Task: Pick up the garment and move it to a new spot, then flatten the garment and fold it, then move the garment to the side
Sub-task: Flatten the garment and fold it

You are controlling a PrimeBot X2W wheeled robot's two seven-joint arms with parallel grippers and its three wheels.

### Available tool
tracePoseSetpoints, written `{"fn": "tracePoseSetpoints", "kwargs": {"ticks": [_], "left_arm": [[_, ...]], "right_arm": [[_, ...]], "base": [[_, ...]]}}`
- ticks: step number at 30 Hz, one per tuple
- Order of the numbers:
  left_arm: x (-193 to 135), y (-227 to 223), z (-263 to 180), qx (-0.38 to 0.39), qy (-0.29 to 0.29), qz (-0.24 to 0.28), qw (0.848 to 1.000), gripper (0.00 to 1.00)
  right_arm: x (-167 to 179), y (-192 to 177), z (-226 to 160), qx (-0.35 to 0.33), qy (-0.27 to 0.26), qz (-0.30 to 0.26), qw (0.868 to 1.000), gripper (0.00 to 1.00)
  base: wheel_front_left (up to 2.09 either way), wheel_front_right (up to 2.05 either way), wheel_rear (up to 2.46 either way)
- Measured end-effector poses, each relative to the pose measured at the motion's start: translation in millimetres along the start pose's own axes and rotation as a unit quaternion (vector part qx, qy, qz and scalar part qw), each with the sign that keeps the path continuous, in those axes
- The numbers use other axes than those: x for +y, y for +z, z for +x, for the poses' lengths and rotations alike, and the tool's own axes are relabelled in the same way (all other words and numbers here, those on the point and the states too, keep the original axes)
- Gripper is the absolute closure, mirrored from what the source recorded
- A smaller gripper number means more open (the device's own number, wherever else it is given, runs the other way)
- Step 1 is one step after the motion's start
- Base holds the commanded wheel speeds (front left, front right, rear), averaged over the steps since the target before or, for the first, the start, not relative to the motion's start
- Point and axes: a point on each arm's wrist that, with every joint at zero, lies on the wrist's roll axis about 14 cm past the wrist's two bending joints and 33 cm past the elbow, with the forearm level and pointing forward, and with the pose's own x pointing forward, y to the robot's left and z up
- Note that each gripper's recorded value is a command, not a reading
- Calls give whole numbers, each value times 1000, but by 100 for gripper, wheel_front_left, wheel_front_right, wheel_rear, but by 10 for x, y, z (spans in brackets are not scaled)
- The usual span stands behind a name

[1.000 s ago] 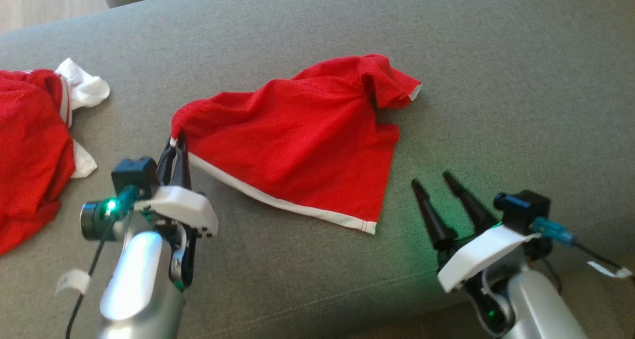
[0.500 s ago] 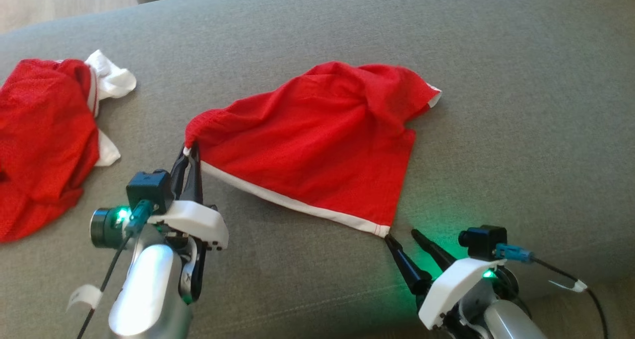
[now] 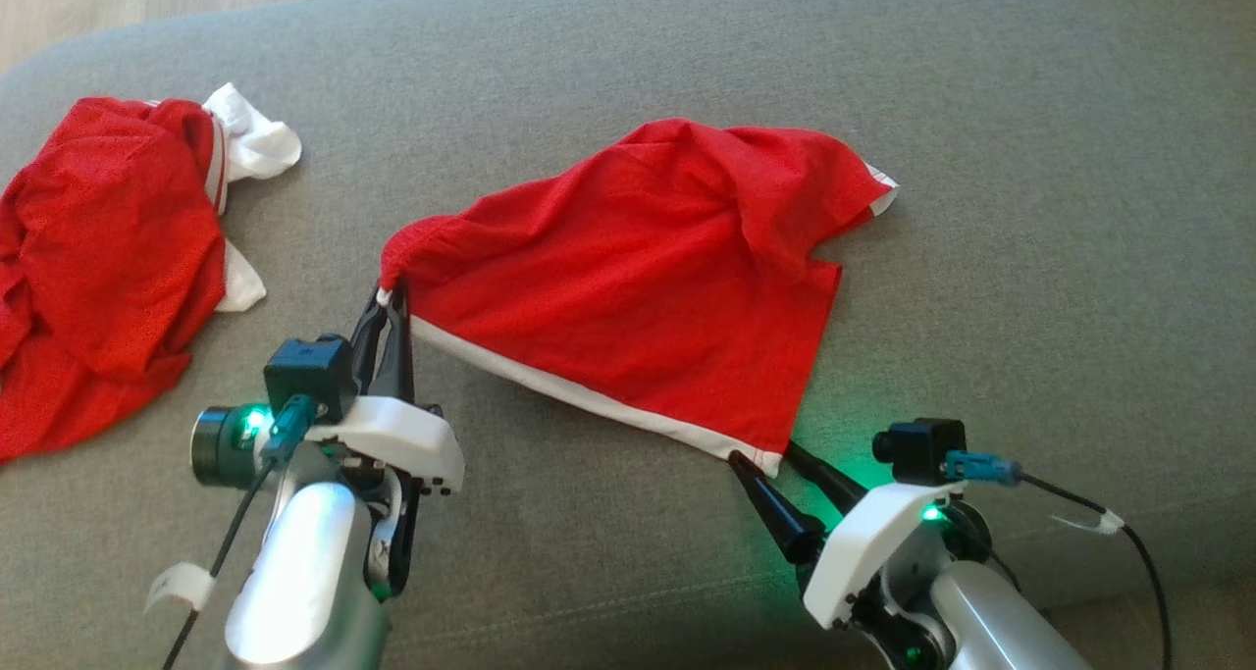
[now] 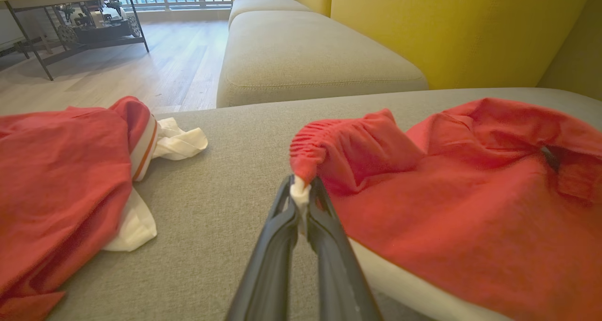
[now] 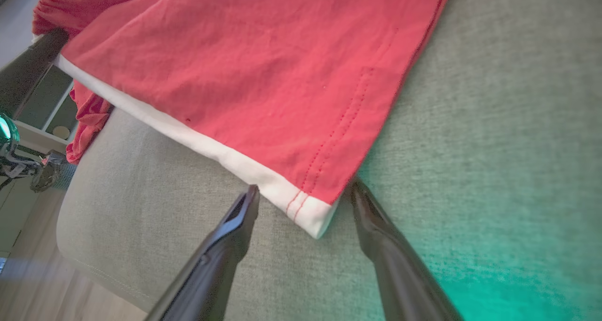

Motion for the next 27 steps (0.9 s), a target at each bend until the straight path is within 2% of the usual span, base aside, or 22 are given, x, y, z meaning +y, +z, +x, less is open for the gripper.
{"fn": "tracePoseSetpoints", "kwargs": {"ticks": [4,5,6,8,14,20,27], "left_arm": [[15,-21,-4,3,3,-1,1000,100],[17,-25,-4,3,3,-1,1000,100],[18,-29,-3,4,3,-2,1000,100],[20,-35,-2,4,4,-2,1000,100],[54,-17,7,2,12,-2,1000,100],[72,53,3,-7,15,-3,1000,100],[18,255,-29,-32,3,-14,999,100]], "right_arm": [[51,-19,46,10,9,4,1000,0],[60,-23,56,13,11,3,1000,11],[69,-29,65,16,13,1,1000,51],[72,-34,83,22,14,-4,1000,100],[66,-93,75,35,12,-6,999,100],[42,19,45,9,6,-11,1000,100],[69,736,-75,-111,5,-41,993,100]], "base": [[0,0,0],[0,0,0],[0,0,0],[0,0,0],[0,0,0],[0,0,0],[0,0,0]]}}
